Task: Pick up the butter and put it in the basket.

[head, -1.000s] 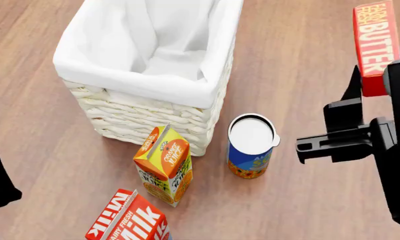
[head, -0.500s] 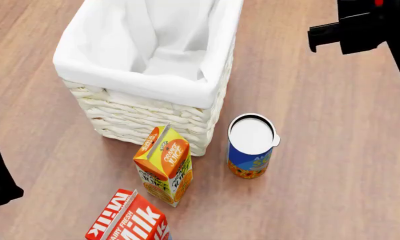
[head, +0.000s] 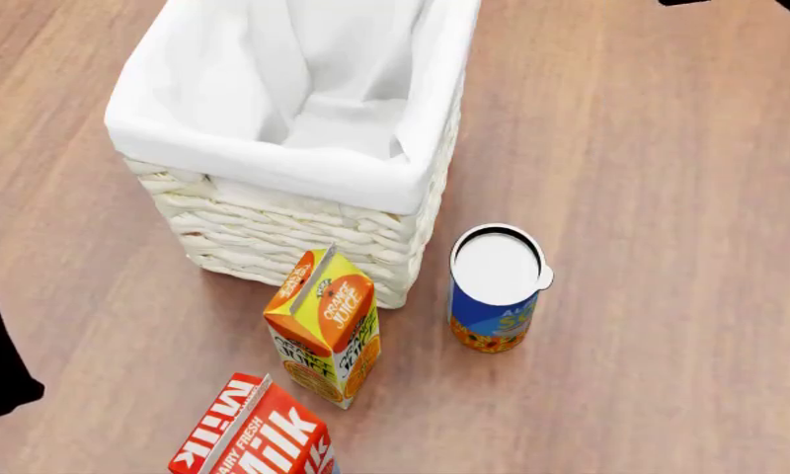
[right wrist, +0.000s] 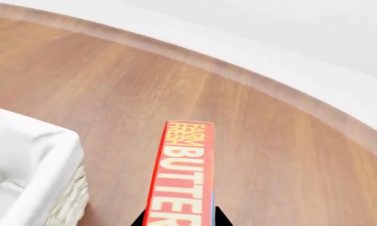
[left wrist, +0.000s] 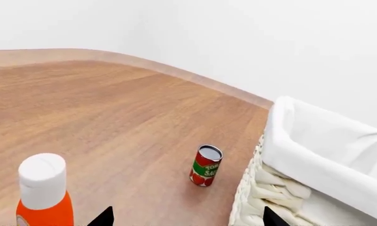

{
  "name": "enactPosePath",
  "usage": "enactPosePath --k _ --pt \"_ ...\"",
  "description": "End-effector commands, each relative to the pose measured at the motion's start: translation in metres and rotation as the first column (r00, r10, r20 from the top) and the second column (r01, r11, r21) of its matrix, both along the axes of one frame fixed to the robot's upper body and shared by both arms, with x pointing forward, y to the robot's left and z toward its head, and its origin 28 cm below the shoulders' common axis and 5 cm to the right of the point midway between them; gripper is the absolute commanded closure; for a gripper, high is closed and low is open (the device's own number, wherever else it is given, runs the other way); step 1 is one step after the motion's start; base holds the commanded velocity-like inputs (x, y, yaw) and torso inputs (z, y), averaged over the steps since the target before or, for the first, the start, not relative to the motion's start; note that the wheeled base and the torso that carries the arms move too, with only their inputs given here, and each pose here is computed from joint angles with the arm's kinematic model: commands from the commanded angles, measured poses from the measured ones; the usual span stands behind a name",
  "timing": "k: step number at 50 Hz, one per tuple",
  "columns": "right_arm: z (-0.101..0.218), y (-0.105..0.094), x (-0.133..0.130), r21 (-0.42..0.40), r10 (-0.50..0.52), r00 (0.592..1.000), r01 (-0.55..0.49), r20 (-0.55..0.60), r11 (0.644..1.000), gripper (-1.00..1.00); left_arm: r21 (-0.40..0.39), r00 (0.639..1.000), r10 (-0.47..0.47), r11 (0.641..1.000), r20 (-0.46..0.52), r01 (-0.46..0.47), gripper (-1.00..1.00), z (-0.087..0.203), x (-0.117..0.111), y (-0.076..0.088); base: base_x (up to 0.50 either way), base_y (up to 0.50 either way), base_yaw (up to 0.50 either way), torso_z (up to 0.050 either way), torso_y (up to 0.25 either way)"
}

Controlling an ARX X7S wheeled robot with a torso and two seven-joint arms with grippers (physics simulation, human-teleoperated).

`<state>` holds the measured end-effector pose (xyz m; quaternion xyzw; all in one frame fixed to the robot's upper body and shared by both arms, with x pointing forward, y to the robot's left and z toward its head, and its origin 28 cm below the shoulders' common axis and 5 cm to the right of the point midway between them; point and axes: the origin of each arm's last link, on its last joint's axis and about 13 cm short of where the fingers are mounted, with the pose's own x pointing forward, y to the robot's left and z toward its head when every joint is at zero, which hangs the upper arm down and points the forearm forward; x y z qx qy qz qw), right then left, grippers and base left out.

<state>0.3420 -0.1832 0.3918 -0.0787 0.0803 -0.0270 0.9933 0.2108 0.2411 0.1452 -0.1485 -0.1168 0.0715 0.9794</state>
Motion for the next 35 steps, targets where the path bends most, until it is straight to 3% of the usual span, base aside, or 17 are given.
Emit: enactPosePath --k 1,22,35 --pt "0.025 0.008 0.015 -0.009 0.018 0.997 -0.018 -0.076 1.000 1.00 -0.002 1.000 -0.003 1.000 -0.001 0.003 -1.00 0.001 -0.004 0.000 0.00 0.00 0.00 0.000 0.010" --pt "0.019 0.058 0.048 0.017 0.309 0.931 -0.311 -0.192 0.950 1.00 -0.013 1.000 0.001 1.000 0.000 -0.001 -1.00 0.004 -0.003 0.001 0.00 0.00 0.00 0.000 0.001" --pt "0.011 0.087 0.054 0.026 0.478 0.849 -0.486 -0.224 0.874 1.00 -0.015 1.000 0.008 1.000 -0.008 -0.008 -1.00 0.003 -0.002 0.001 0.00 0.00 0.00 0.001 0.002"
